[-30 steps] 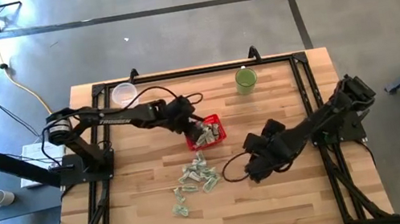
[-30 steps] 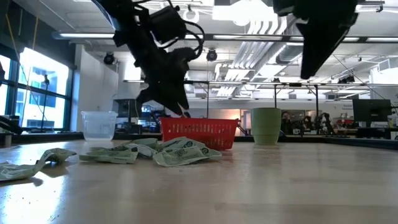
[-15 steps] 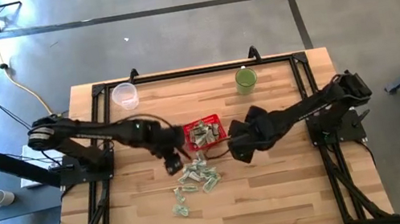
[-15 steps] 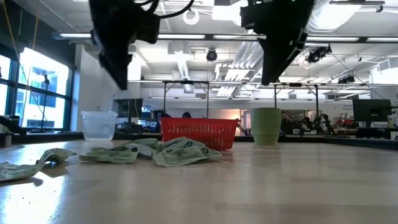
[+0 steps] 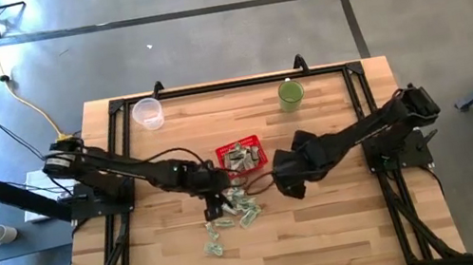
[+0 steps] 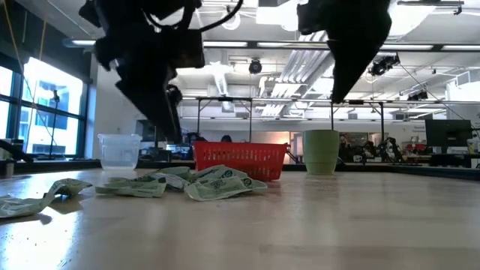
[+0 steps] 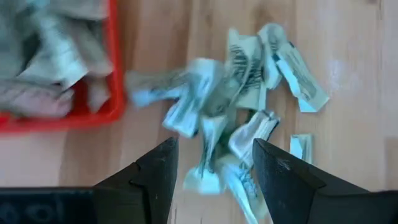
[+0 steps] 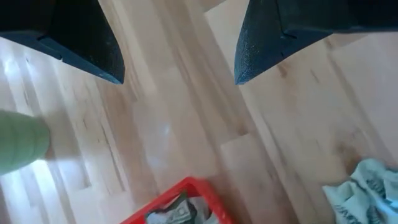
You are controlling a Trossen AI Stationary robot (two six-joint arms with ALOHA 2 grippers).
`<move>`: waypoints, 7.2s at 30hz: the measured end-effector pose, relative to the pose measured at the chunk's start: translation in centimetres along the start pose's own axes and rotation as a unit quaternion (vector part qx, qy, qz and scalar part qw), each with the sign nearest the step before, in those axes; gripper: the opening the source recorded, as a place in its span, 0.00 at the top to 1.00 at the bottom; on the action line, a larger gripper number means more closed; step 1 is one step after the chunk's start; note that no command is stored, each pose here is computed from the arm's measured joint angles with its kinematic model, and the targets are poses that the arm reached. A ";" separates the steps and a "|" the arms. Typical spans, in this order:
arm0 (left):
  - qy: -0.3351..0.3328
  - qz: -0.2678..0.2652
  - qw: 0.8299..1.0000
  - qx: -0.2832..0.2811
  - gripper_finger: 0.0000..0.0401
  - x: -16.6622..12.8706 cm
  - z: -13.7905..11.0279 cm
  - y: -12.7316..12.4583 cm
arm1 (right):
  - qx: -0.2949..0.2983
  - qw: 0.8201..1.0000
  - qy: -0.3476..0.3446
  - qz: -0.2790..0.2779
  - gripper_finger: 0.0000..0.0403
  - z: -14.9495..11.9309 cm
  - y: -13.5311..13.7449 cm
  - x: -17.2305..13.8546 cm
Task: Pick and place Stevia / Truvia into bins
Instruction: Put the stevia packet into the red basket
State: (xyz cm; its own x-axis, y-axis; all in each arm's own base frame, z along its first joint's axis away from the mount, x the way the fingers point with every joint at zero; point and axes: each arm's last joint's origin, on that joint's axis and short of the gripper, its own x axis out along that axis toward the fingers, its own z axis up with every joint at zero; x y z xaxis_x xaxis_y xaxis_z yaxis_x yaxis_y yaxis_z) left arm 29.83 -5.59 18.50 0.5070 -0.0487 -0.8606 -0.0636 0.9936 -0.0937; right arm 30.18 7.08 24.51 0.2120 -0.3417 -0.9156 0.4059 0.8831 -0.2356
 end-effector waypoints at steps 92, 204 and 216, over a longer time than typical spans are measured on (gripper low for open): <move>0.205 0.027 0.978 0.020 0.92 1.3 -4.9 4.1 | 0.071 0.993 -0.042 -0.088 0.27 -2.6 1.4 -1.5; 0.030 0.038 0.999 -0.026 0.51 -3.7 6.3 4.5 | 0.061 0.988 -0.069 -0.124 0.27 -4.9 2.5 -2.8; 0.131 0.002 0.991 -0.011 0.44 -3.6 0.5 -2.7 | -0.107 0.988 -0.081 0.081 0.27 -2.2 6.4 -1.3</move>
State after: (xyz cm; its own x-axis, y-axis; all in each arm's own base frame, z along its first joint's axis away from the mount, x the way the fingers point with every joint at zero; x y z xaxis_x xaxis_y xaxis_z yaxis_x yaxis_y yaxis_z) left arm 28.58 -8.07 22.06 0.2660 -0.0718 -0.9613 -0.0863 0.9914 -0.0979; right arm 30.58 13.93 23.51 0.4053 -0.2210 -0.8871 0.1606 0.9725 -0.1689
